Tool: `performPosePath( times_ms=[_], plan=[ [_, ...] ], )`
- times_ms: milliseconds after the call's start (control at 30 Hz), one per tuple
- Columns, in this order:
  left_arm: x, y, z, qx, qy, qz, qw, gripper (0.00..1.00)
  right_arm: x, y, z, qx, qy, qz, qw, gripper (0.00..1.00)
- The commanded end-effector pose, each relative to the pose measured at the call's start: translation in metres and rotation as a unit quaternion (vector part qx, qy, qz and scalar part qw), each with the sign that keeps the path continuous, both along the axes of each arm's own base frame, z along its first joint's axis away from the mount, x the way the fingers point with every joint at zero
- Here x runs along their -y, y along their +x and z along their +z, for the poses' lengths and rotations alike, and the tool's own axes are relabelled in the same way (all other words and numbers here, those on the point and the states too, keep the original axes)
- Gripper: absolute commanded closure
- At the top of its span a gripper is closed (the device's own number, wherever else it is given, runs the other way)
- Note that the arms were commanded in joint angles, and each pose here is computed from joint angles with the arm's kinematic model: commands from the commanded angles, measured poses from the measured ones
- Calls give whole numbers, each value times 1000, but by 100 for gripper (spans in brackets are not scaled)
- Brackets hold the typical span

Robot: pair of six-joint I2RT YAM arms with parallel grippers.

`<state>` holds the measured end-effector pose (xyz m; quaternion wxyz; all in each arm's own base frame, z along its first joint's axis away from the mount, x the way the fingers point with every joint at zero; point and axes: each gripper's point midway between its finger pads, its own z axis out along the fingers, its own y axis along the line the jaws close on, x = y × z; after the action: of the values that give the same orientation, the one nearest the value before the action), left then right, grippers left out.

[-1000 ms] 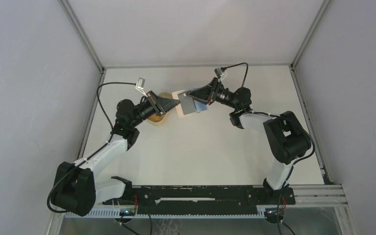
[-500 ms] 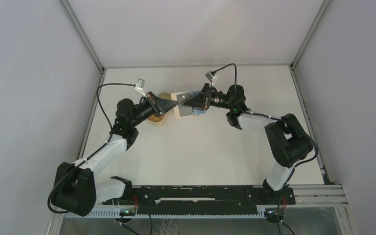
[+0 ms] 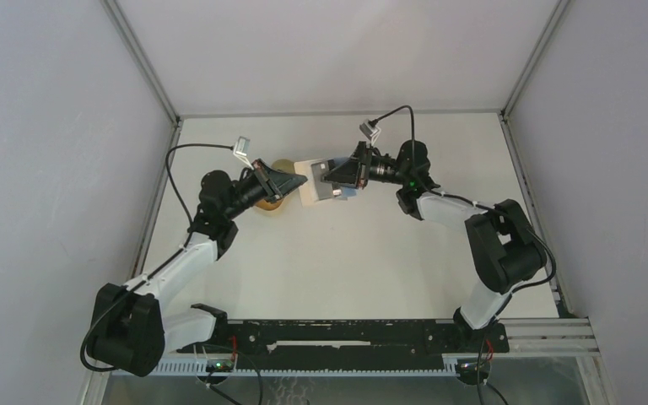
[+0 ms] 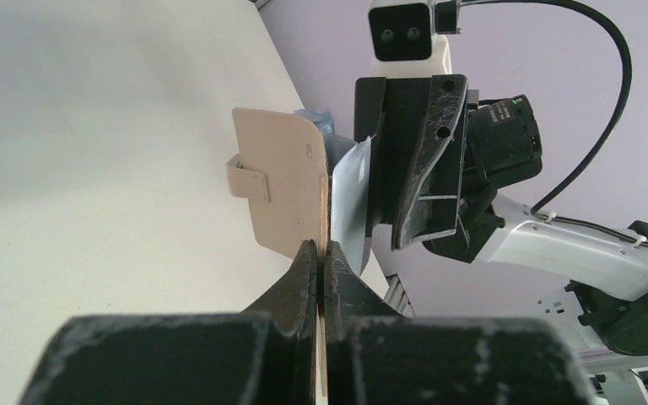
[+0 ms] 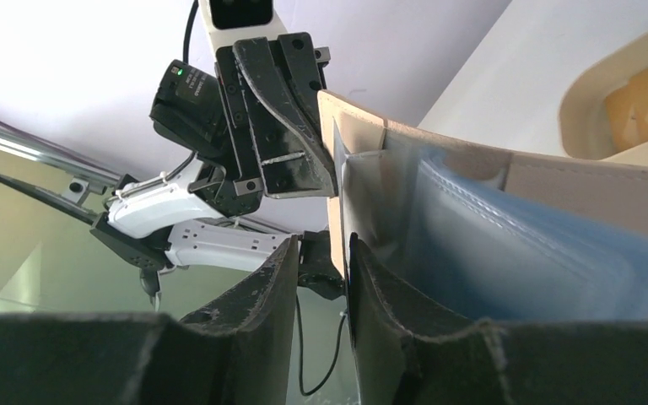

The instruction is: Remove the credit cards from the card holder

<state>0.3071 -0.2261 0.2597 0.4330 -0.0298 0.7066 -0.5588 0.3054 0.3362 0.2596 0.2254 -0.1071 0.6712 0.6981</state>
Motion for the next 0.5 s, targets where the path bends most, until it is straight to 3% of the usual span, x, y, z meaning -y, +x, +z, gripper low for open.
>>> performPosePath(
  times_ms=[0,233,333,433,467],
  plan=[
    [-6,5,36,63,-2,15,998,100,19,-8,29,51,10,-4,999,63],
    [-7,5,33,60,4,16,998,100,30,-9,24,47,2,-10,999,66],
    [-8,5,32,59,5,17,998,100,31,-9,17,41,-7,-10,999,78],
    [-8,3,31,58,8,15,998,100,36,-5,8,31,-17,-16,999,100],
    [-9,2,31,58,12,16,998,100,39,-3,3,24,-22,-21,999,100]
  ],
)
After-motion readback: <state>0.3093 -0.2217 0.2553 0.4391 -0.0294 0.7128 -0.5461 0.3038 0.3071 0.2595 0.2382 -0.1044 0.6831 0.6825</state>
